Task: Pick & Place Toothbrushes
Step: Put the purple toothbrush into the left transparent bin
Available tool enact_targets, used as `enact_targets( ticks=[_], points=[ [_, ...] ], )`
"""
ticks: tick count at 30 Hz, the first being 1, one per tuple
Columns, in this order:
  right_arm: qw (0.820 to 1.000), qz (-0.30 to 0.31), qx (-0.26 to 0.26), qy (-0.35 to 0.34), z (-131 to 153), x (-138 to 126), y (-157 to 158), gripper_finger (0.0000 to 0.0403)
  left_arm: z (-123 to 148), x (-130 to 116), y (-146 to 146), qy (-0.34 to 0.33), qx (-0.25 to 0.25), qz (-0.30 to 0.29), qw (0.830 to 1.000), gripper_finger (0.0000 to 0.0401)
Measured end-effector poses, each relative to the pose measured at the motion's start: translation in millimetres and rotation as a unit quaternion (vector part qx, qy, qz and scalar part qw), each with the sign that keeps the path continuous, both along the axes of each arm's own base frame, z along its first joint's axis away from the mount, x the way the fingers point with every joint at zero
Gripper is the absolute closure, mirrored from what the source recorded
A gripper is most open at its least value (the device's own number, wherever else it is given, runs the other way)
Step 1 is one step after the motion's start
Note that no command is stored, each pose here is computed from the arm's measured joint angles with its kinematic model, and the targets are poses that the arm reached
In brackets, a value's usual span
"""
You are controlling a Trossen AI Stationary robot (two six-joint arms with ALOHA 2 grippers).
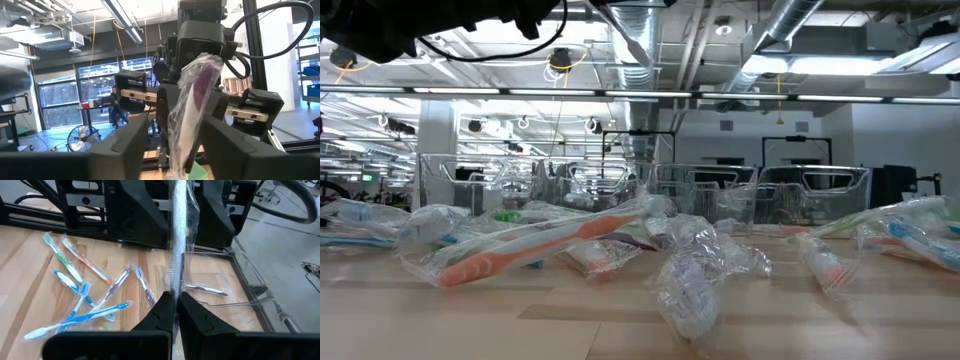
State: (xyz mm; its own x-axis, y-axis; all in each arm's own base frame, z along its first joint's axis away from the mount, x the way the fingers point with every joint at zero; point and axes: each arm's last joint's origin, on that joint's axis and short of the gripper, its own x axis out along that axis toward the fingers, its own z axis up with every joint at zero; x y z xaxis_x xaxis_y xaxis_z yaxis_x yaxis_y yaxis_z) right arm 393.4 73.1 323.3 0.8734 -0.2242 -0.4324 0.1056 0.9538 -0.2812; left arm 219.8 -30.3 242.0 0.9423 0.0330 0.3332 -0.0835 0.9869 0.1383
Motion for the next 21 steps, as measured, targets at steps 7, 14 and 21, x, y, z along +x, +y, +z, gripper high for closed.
enact_targets(
  ticks=[7, 14, 21],
  points=[
    [1.000, -0.007, 0.011, 0.002, -1, 0, 0, 0.0395, 0, 0, 0, 0.002, 0.025, 0.008, 1.000, 0.0363],
    [1.000, -0.007, 0.009, 0.007, -2, -1, 0, 0.0315, -1, 0, 0, 0.007, 0.025, 0.009, 1.000, 0.0377],
    [0.998, -0.033, -0.024, 0.043, -4, -11, 5, 0.0191, -4, 1, -1, 0.020, 0.028, 0.007, 0.999, 0.0383]
  ],
)
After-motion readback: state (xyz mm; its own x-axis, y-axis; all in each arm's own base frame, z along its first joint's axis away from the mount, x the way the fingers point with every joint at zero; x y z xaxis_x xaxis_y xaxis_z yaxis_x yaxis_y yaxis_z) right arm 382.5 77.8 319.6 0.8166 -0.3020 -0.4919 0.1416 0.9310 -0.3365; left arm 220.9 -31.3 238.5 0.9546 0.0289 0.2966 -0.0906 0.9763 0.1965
